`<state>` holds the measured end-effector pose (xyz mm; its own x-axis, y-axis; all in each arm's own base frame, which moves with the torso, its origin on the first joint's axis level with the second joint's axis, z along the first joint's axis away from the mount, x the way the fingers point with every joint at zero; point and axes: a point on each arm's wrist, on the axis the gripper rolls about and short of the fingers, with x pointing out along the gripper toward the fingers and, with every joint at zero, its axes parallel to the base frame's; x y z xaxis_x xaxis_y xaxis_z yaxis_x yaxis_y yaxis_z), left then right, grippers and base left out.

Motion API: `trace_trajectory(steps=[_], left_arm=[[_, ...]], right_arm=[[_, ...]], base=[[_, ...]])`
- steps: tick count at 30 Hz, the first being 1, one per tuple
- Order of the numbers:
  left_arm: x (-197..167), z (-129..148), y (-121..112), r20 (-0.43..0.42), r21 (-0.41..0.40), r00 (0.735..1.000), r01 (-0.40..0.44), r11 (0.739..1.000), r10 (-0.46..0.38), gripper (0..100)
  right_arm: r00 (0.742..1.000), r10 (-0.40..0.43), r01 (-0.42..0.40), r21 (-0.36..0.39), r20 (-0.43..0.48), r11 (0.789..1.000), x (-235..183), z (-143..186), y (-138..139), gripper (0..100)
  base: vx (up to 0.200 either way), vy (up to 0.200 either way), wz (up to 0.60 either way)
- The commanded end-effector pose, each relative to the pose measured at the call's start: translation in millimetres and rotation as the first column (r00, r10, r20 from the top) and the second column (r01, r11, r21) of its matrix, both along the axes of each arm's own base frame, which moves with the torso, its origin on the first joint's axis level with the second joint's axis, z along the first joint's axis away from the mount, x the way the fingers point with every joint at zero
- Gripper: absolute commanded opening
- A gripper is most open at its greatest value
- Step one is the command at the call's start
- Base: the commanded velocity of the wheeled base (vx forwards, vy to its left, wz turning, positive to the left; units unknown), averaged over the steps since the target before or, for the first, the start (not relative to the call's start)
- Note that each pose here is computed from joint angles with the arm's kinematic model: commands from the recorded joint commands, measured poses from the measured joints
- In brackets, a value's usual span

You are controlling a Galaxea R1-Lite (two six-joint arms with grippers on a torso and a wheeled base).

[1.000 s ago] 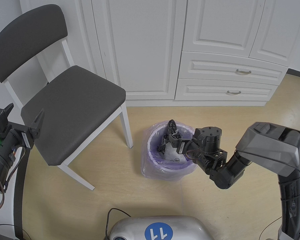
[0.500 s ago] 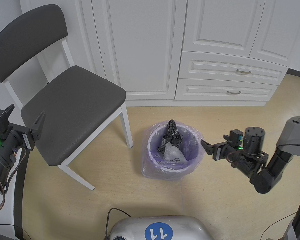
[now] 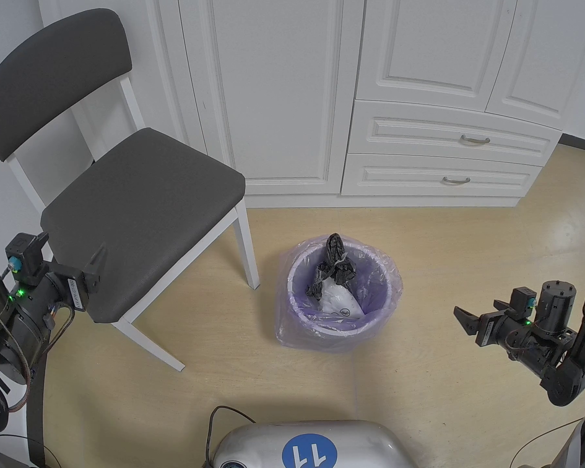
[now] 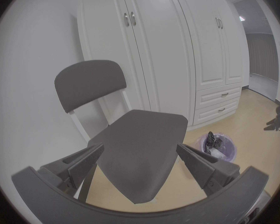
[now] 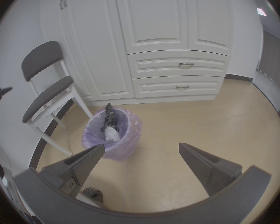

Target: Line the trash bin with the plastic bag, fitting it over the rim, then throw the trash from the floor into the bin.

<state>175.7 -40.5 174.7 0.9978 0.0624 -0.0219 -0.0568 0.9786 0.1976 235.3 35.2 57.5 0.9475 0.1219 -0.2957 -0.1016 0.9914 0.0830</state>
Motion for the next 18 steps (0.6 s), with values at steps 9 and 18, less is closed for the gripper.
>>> trace_trajectory(steps=[9, 18], left_arm=[[37.6, 25.0, -1.2, 0.051, -0.091, 0.999, 0.000, 0.996, 0.004, 100], [-9.3, 100.9, 4.4, 0.077, -0.108, 0.997, 0.035, 0.993, -0.027, 100]], right_arm=[[0.977, -0.097, 0.091, 0.043, 0.189, 0.995, 17.3, 34.7, -21.3, 100], [0.983, -0.097, 0.088, 0.066, 0.159, 0.994, -17.0, 159.7, -21.5, 100]], base=[[0.000, 0.000, 0.00], [0.000, 0.000, 0.00]])
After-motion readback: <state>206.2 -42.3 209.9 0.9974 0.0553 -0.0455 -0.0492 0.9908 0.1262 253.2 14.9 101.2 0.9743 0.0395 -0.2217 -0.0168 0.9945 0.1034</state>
